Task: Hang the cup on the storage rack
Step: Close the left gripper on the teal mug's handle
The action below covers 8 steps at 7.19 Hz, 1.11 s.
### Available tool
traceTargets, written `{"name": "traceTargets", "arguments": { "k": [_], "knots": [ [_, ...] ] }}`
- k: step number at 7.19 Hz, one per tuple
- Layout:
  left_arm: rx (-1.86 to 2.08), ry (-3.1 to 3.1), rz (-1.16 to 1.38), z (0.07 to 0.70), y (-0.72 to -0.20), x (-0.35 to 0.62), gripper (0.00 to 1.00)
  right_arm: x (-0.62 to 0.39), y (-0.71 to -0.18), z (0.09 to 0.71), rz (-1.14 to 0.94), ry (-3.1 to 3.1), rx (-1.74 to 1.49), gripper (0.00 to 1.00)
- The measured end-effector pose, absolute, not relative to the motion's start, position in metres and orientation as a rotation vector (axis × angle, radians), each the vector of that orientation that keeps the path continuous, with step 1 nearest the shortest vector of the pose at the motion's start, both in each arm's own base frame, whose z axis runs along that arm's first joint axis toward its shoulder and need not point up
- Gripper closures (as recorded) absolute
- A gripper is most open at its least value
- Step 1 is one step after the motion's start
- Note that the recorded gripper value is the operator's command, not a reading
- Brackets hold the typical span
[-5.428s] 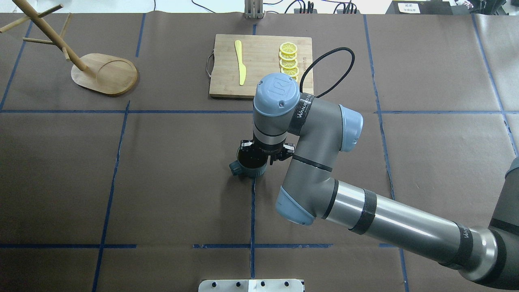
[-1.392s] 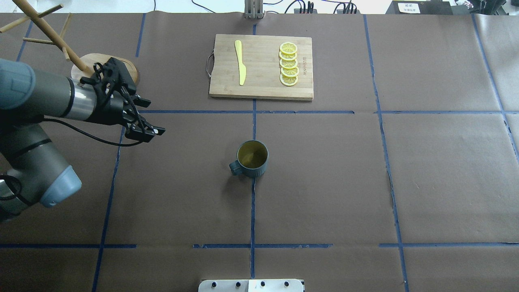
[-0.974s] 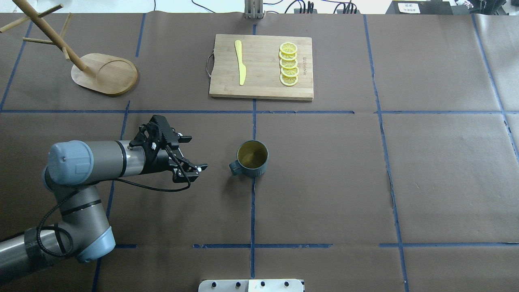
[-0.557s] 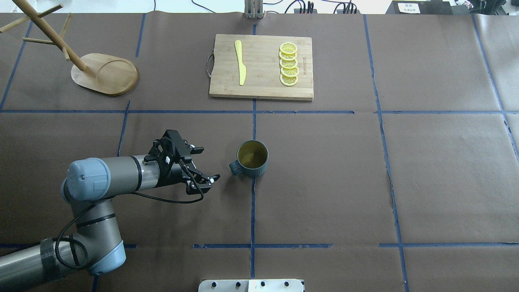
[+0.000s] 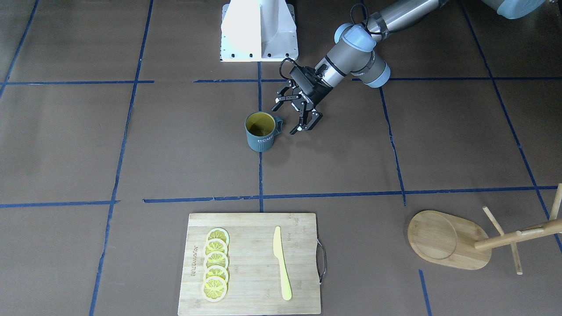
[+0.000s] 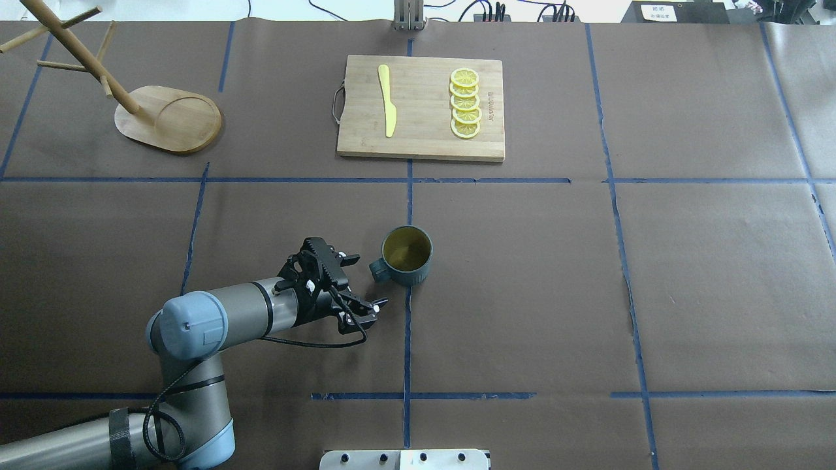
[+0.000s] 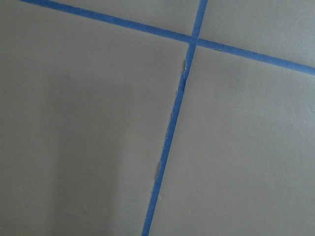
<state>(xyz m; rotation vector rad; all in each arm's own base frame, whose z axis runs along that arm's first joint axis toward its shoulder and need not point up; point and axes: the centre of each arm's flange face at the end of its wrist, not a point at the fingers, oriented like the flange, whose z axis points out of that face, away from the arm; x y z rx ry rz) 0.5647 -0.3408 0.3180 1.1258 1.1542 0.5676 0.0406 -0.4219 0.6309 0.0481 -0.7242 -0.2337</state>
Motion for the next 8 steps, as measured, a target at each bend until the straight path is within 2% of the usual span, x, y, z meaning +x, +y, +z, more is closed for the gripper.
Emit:
{"name": "traceTargets", "arguments": {
  "k": [2,4,5,6,7,8],
  "knots": [
    [1.158,1.168,0.543,0.309,-0.342,0.566,0.01,0.041,-0.422,0.631,-0.234,-0.724,0.048,0.0],
    [1.162,1.169,0.543,0.304,-0.345,0.578,0.06,0.041,-0.422,0.63,-0.234,-0.724,0.049,0.0],
    [1.162,1.166,0.545,0.303,-0.346,0.581,0.17,0.041,-0.422,0.63,-0.234,-0.724,0.048,0.0],
    [1.16,1.161,0.547,0.305,-0.346,0.582,0.44,0.041,-0.422,0.63,-0.233,-0.724,0.048,0.0],
    [1.155,1.153,0.55,0.307,-0.347,0.584,0.75,0.041,-0.422,0.631,-0.234,-0.724,0.048,0.0],
    [1.152,1.145,0.552,0.31,-0.348,0.584,0.94,0.041,-0.422,0.631,-0.235,-0.724,0.048,0.0]
  ]
}}
